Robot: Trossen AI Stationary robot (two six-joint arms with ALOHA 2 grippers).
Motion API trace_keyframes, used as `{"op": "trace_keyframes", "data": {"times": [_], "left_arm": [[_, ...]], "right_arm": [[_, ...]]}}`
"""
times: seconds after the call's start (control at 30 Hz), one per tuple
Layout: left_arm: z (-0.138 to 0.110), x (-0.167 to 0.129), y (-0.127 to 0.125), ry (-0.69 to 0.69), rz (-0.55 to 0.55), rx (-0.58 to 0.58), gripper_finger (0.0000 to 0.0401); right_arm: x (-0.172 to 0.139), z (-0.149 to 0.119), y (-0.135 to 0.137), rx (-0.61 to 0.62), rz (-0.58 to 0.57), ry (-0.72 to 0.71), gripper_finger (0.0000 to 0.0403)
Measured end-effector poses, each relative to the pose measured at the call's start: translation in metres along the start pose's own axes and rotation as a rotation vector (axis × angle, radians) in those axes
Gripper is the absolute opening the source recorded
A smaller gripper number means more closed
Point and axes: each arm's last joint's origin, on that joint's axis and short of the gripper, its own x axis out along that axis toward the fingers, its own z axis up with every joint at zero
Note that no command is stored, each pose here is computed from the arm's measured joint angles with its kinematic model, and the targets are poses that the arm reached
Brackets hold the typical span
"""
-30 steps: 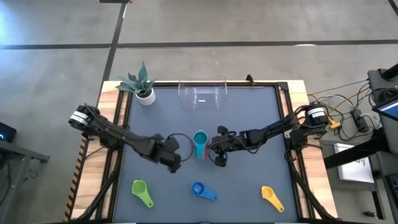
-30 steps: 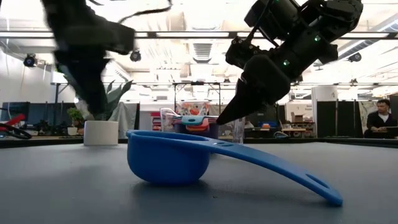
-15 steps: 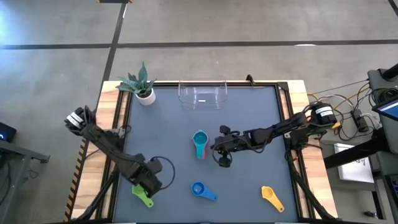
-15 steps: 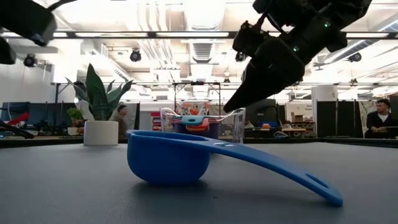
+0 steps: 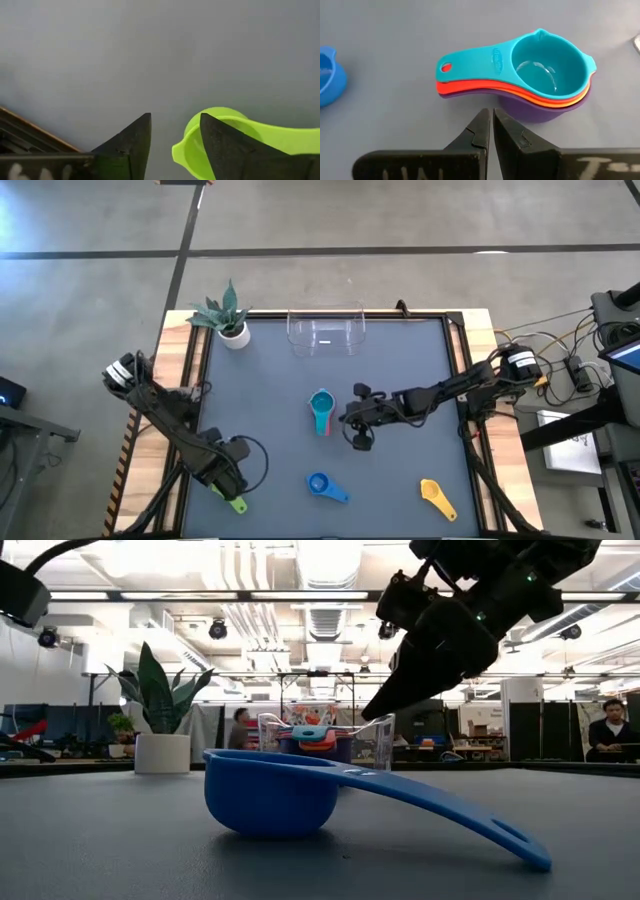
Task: Nest measuring cups in basket
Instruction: Stack the green measuring cup on top of the light blue measuring cup
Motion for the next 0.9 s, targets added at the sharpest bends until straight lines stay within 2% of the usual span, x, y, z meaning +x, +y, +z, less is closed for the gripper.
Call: {"op": "trace_keyframes", "data": {"times": [0.13, 0.3, 0.47, 0.6, 0.9], "left_arm": [[-0.001, -0.002, 0.001, -0.012, -0.007, 0.009, 0.0174], [-0.011, -0.004, 0.01, -0.079, -0.054, 0.023, 0.0177], [-0.026, 0.008, 0.032, -0.185, -0.226, -0.047, 0.017], [-0.027, 0.012, 0.042, -0.196, -0.352, -0.093, 0.0162], [-0.031, 0.027, 0.043, -0.088, -0.242, -0.023, 0.0171]], "right_arm": [[0.0, 0.0, 0.001, -0.001, 0.002, 0.0, 0.0013], [0.0, 0.0, 0.001, -0.003, 0.001, 0.001, 0.0013], [0.0, -0.001, 0.0, -0.012, 0.001, 0.009, 0.0013], [0.0, -0.002, 0.0, -0.012, 0.001, 0.012, 0.0013], [0.0, -0.002, 0.0, -0.029, 0.001, 0.014, 0.0013]]}}
